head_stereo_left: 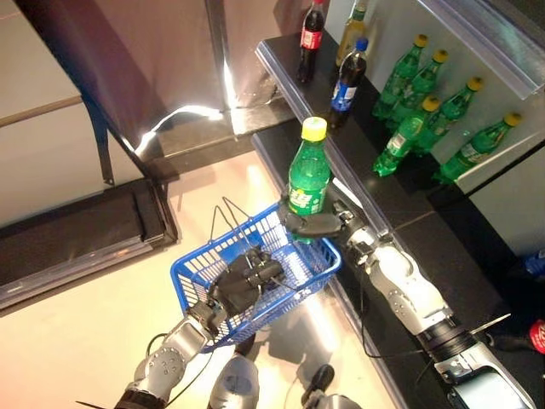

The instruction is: Pick up the drink and place into the basket.

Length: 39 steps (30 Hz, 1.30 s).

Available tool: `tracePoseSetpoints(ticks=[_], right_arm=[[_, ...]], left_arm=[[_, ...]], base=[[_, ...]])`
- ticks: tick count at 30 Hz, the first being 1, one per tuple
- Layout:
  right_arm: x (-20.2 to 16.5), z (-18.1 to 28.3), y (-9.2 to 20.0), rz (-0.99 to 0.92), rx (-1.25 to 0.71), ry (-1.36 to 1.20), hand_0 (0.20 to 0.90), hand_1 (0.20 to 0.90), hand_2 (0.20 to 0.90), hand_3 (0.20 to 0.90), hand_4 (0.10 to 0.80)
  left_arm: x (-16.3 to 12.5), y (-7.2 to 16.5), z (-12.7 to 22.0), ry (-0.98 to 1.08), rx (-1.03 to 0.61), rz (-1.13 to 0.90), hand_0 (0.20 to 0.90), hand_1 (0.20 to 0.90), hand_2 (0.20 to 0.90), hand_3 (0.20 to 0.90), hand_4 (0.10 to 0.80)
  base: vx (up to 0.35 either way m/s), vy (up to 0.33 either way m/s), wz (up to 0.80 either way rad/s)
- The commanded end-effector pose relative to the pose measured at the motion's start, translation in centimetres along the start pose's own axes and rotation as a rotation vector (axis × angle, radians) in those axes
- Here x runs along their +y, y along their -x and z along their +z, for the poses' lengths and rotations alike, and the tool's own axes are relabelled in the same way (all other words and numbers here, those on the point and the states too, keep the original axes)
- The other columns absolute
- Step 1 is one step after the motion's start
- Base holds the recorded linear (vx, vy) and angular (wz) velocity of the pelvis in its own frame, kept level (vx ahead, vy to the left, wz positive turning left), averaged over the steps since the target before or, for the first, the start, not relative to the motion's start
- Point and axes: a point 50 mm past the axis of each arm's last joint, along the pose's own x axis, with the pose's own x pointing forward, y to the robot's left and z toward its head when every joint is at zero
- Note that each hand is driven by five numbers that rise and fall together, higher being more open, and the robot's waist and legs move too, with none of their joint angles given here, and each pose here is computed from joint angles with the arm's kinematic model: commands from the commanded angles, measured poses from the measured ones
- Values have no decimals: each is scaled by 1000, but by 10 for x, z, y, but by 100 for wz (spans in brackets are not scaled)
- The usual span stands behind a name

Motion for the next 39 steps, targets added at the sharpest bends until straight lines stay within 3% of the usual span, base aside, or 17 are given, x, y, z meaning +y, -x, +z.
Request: tracePoseSetpoints(ticks=[1,22,39], right_arm=[[27,21,-6,111,-197,-47,300,300,300,200,100],[22,-46,14,56,95,79,300,300,300,200,100],[6,-54,12,55,190,490,300,300,300,200,100]], left_arm=[[-128,-38,33,-7,-191,-767,300,300,300,200,100],[-165,-29,35,-54,-167,-980,300,300,300,200,100],[-181,-25,28,-44,-97,-1117,300,300,300,200,100]], base=[[-9,13,3],[0,2,3],[1,-3,4]])
